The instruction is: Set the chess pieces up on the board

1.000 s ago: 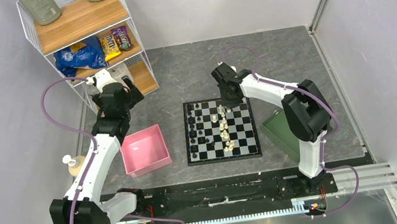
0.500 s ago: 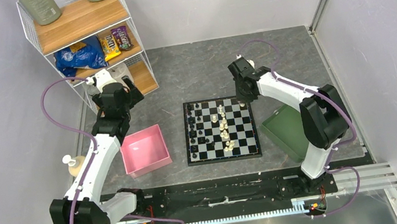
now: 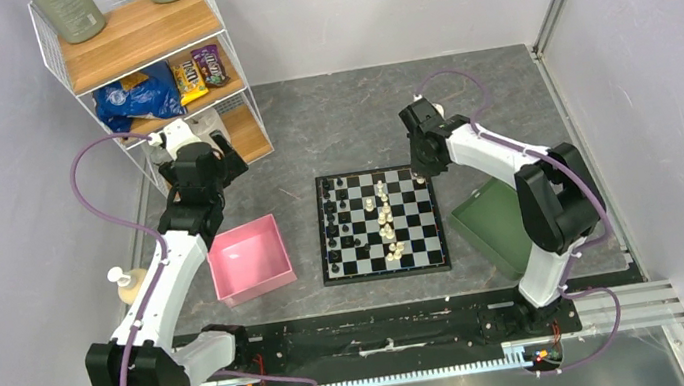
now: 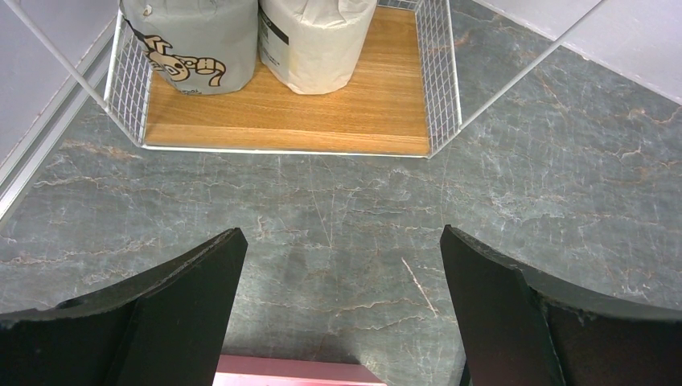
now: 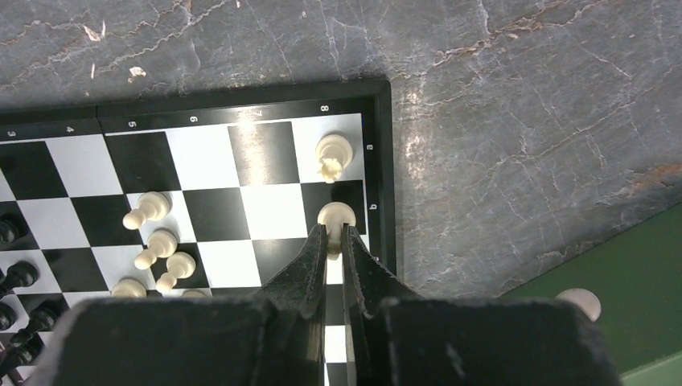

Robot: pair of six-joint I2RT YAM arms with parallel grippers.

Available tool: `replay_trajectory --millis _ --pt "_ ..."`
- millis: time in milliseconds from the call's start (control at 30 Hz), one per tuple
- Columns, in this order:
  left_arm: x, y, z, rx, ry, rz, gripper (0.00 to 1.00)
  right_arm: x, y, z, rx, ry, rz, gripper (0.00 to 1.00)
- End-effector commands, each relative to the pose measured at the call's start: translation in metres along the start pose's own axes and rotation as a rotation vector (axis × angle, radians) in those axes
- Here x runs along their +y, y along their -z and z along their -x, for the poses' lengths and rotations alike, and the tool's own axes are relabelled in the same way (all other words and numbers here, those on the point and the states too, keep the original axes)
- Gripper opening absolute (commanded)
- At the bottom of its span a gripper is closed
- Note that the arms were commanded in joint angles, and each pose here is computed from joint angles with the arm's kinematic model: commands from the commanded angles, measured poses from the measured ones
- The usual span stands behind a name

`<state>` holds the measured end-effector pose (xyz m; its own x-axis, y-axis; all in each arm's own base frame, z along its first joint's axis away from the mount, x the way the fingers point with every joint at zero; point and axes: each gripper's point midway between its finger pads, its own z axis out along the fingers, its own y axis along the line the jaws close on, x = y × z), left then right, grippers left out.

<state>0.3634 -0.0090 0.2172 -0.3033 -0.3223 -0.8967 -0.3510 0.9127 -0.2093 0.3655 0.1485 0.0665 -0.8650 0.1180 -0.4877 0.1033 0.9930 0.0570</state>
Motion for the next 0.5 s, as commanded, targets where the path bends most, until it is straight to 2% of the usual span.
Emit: replay_trajectory --millis 0,267,467 --pt "-0.0024 -0.0011 0.0091 -0.036 0.003 -0.011 1.0 0.0052 -0.0096 0.0001 0.007 0.001 0.018 0.13" --pt "-0.0022 -0.0015 0.0084 -0.035 0.002 -0.011 1.0 0.0038 -0.0173 -0.0049 0.025 0.002 0.006 0.16" --pt "-0.0029 -0.0025 0.0077 -0.033 0.002 -0.012 1.0 0.0036 -0.016 -0.0049 0.024 0.007 0.006 0.33"
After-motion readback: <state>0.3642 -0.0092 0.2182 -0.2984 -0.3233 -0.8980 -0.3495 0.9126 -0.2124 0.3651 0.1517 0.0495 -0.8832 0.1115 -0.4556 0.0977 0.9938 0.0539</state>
